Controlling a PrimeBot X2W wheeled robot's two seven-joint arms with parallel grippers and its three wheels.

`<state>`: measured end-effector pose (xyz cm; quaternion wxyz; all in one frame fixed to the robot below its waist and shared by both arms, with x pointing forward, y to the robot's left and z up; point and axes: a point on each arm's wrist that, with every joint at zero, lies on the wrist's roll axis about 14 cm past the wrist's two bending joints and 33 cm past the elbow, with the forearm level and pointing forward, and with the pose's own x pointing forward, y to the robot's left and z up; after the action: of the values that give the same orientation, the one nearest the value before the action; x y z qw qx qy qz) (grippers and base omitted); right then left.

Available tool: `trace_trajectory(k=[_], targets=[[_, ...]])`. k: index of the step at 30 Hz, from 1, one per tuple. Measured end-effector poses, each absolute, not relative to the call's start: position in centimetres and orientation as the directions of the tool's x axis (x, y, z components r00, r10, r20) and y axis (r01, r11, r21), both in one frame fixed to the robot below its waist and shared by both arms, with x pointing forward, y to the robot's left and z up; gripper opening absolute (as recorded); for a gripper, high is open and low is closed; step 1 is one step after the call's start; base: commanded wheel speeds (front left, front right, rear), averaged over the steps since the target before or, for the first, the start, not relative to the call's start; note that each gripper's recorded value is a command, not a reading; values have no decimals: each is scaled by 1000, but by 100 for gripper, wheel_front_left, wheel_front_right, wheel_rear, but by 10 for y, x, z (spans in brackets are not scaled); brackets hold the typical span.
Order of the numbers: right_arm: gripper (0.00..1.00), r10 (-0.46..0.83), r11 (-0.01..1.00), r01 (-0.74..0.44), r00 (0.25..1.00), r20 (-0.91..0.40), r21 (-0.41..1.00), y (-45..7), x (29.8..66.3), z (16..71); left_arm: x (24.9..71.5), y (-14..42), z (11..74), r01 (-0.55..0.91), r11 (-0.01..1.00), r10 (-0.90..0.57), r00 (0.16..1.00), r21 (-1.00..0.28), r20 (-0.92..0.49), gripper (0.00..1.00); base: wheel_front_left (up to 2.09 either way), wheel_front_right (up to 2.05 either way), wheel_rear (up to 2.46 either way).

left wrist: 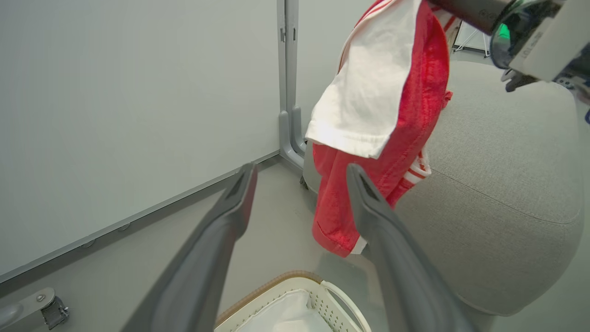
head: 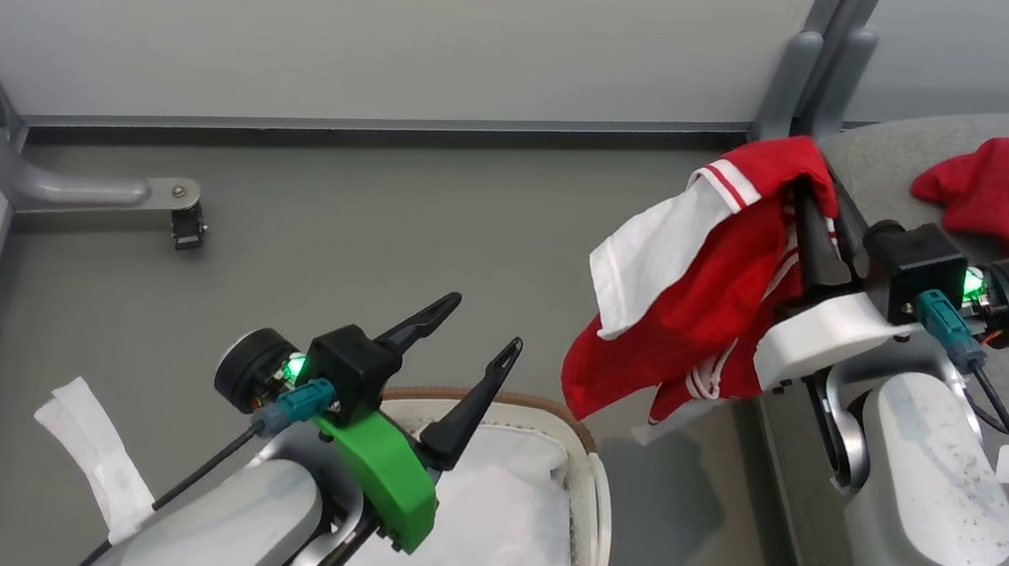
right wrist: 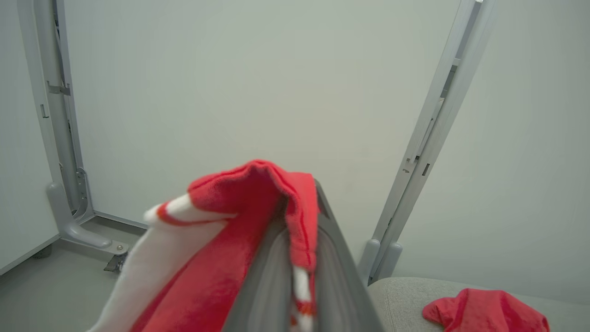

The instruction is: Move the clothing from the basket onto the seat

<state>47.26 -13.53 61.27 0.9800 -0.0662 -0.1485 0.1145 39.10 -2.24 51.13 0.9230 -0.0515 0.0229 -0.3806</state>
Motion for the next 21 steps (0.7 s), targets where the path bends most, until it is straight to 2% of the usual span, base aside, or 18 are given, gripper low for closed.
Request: trace_trajectory(k=[9,21], targets=[[0,161,979,-117,949,271,-169,-174,464,609,386,-53,511,759,642,-762,647,-106,18,100,0,0,0],[0,-10,977,65,965,261,-201,-250,441,607,376,-114,502,866,487,-870,492,-110,25,100,0,0,0]])
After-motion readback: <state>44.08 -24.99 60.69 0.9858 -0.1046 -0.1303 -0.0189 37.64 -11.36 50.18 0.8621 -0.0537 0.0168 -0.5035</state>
